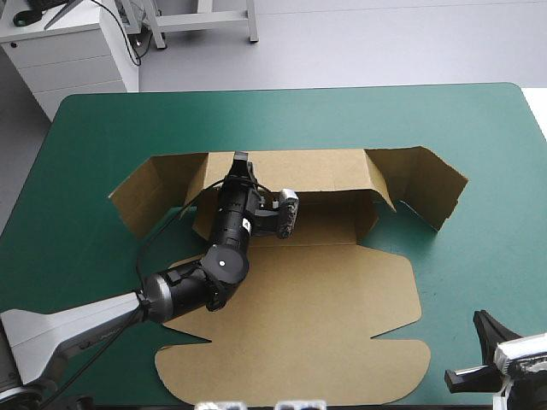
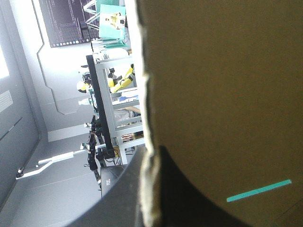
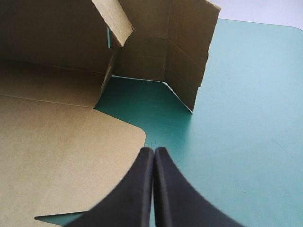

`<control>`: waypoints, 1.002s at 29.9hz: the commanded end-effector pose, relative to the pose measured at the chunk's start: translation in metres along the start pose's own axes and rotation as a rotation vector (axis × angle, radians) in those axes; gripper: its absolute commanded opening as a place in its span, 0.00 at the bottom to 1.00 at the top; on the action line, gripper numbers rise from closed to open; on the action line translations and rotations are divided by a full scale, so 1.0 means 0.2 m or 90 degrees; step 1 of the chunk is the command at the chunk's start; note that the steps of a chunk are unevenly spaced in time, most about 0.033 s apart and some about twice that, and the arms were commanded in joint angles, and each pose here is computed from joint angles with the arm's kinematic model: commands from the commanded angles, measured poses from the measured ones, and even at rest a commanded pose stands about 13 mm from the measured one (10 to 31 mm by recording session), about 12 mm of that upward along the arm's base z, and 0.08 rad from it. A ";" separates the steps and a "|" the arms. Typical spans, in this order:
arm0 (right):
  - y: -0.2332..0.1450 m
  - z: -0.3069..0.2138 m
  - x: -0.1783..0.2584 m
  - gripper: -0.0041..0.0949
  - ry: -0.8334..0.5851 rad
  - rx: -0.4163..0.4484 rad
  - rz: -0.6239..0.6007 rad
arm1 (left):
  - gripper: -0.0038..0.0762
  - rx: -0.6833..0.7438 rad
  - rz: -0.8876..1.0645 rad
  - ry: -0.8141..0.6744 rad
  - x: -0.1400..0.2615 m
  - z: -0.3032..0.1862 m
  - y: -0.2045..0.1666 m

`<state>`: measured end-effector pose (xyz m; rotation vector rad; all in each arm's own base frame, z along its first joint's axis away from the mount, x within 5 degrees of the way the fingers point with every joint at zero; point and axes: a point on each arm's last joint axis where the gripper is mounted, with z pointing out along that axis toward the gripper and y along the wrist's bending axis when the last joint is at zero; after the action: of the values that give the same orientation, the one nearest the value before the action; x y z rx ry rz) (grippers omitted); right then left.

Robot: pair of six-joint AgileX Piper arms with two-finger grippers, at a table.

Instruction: Fold the box

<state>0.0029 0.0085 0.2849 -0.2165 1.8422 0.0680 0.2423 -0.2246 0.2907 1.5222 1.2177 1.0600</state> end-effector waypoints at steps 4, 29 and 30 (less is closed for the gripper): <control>0.00 -0.04 -0.10 0.03 -0.116 -0.002 0.026 | 0.04 -0.080 0.019 -0.016 0.04 -0.02 0.13; -0.20 1.13 -1.26 0.03 0.132 -0.058 0.017 | 0.04 -0.079 0.020 -0.018 0.04 -0.02 0.13; -0.21 1.19 -1.26 0.03 0.139 -0.060 0.019 | 0.04 -0.079 0.020 -0.018 0.04 -0.02 0.13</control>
<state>0.2809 0.0346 0.4423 -0.2870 2.1532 0.1522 0.2476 -0.2214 0.2888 1.5365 1.2237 1.0323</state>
